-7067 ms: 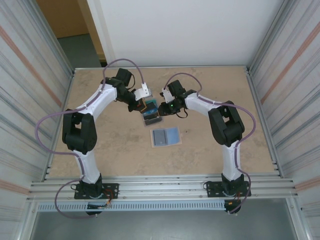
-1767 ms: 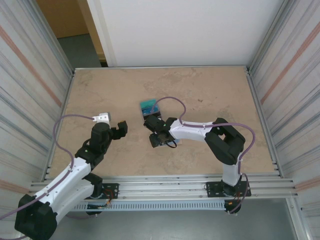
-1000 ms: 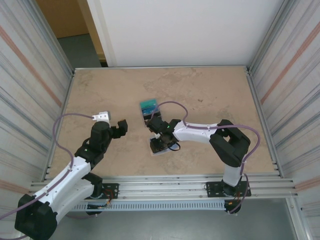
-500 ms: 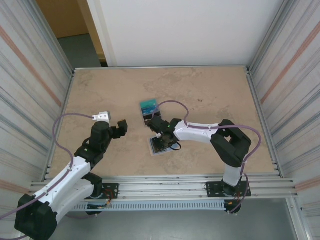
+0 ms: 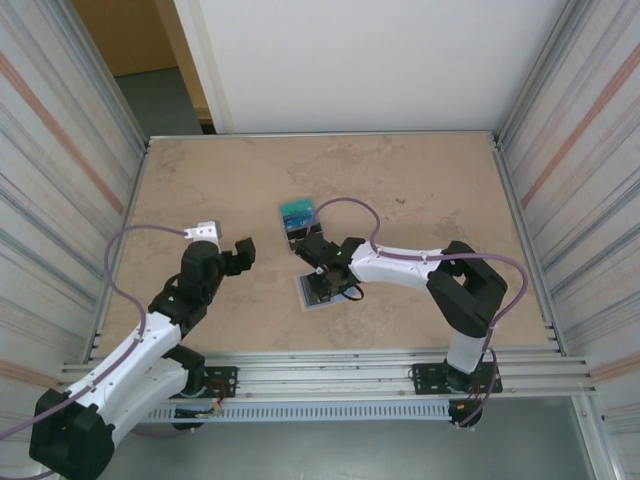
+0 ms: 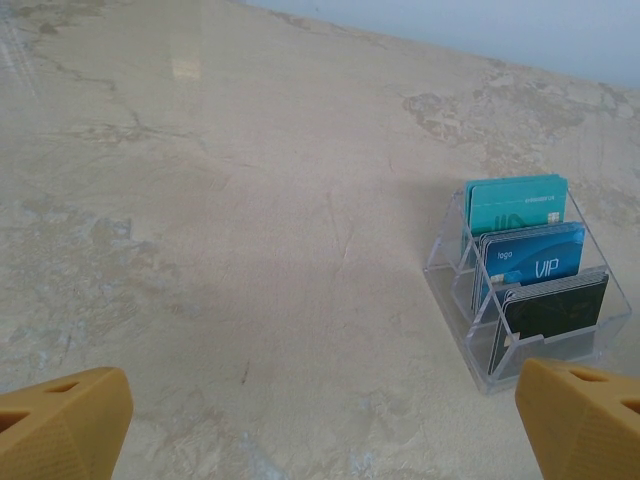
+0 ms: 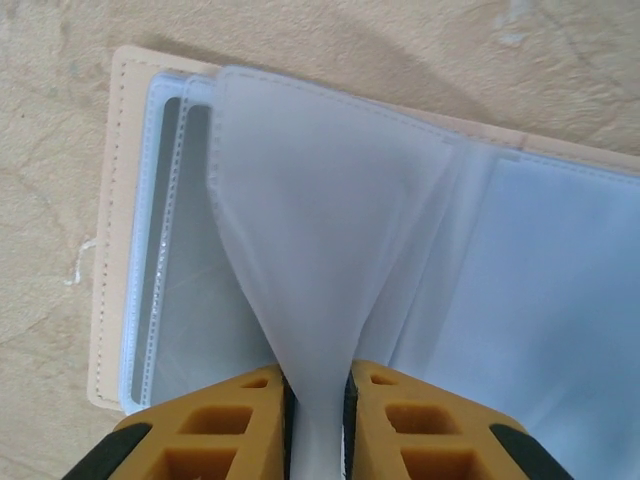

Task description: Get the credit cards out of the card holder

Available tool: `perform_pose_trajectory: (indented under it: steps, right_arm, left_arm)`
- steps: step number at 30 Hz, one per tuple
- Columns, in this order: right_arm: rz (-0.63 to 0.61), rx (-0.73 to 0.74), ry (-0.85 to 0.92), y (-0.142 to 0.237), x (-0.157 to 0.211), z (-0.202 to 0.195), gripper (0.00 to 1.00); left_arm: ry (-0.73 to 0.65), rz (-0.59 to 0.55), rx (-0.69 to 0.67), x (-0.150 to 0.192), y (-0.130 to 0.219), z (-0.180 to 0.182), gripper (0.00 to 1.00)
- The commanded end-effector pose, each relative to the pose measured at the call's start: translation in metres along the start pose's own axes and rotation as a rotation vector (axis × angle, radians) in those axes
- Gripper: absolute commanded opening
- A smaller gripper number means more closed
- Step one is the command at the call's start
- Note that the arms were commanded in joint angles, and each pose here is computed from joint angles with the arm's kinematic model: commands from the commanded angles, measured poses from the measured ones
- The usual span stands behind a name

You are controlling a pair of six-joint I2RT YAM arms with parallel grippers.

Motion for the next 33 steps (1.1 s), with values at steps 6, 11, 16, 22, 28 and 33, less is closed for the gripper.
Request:
perform_pose_trajectory:
  steps: [6,11,16,22,28,33]
  right_arm:
    - [-0.096,0.094,-0.039,0.017,-0.005,-0.009,0.27]
    - [-0.125,0.125,-0.055,0.021,-0.007,-0.012,0.28]
    - [-0.143,0.163,-0.082,0.023,-0.009,-0.022,0.28]
    - [-0.167,0.165,-0.124,0.029,-0.012,-0.034,0.29]
    - [-0.162,0.174,-0.163,0.022,-0.017,-0.047,0.31]
    - [-0.145,0.190,-0.201,0.010,-0.022,-0.060,0.31]
  left_arm:
    - [0.011,-0.034,0.003,-0.017,0.005,0.000,0.99]
    - [0.013,-0.031,0.003,-0.016,0.006,0.001,0.99]
    - [0.010,-0.031,0.005,-0.017,0.006,0.000,0.99]
    - [0.003,-0.029,0.017,-0.018,0.006,-0.001,0.99]
    - [0.003,-0.013,0.035,-0.017,0.004,-0.004,0.99]
    - [-0.010,0.001,0.055,-0.016,0.001,-0.011,0.99]
Point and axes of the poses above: each hand's point on the last joint's axis, 136 mm out from that joint toward the fingers, its own y axis back along the fingers, its own z axis along the line the jaws close on, x = y × z, the point moved 10 cm from there along y, back along the fingers, and after that the axes turned 15 degrees about -y, right-handed, at the moved point
